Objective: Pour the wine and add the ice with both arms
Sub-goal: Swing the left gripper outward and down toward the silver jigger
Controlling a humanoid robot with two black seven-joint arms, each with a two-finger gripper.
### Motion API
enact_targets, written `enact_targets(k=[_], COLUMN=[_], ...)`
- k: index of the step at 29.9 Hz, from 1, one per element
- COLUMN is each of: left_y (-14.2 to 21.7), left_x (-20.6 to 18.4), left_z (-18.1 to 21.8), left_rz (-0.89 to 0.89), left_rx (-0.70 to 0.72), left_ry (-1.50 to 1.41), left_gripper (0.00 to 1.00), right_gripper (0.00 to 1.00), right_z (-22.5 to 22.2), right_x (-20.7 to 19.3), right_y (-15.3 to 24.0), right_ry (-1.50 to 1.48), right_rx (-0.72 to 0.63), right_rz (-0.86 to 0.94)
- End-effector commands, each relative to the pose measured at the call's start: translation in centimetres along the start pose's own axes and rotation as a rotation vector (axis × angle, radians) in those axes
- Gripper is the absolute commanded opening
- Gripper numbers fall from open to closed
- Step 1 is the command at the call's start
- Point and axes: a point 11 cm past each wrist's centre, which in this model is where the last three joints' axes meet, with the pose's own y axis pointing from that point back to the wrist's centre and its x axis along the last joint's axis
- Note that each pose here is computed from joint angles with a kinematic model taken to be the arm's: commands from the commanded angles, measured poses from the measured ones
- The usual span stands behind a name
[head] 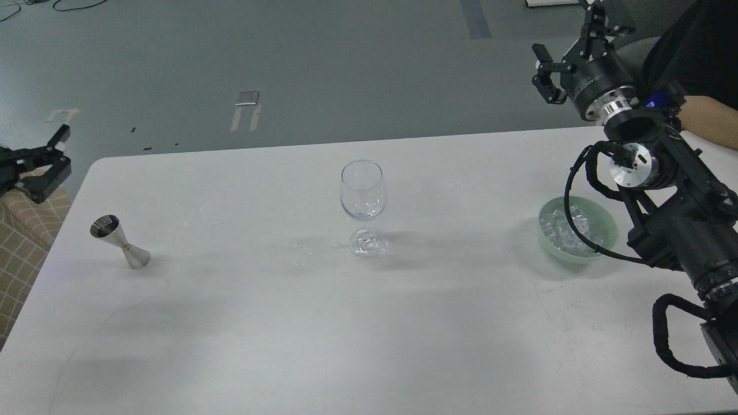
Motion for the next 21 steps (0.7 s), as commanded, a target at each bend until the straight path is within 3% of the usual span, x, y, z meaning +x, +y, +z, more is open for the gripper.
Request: enact_targets(k=[1,5,10,21], left_y=[2.0,4.9,6.9,7.6], left_x=[2.7,6.6,8.6,11.6], left_z=[-2.4,-4.6,-5.9,-11.0], left_rz=[0.086,0.202,0.271,0.287], left_rx=[0.027,0.048,0.056,0.032], left_ry=[0.068,0.119,0.142,0.308], left_gripper=[0.99,0.99,0.99,0.99], right_gripper=[1.00,1.00,1.00,1.00], right_z=[0.6,1.1,1.5,1.8], right_x=[-0.2,-0.4,-0.3,-0.3], right_y=[0.0,0.1,0.2,0.3], right_ry=[0.020,0.046,0.046,0.050], right_rx=[-0.021,-0.045,-0.053,-0.062], right_rz=[0.001,-0.003,-0.001,0.005])
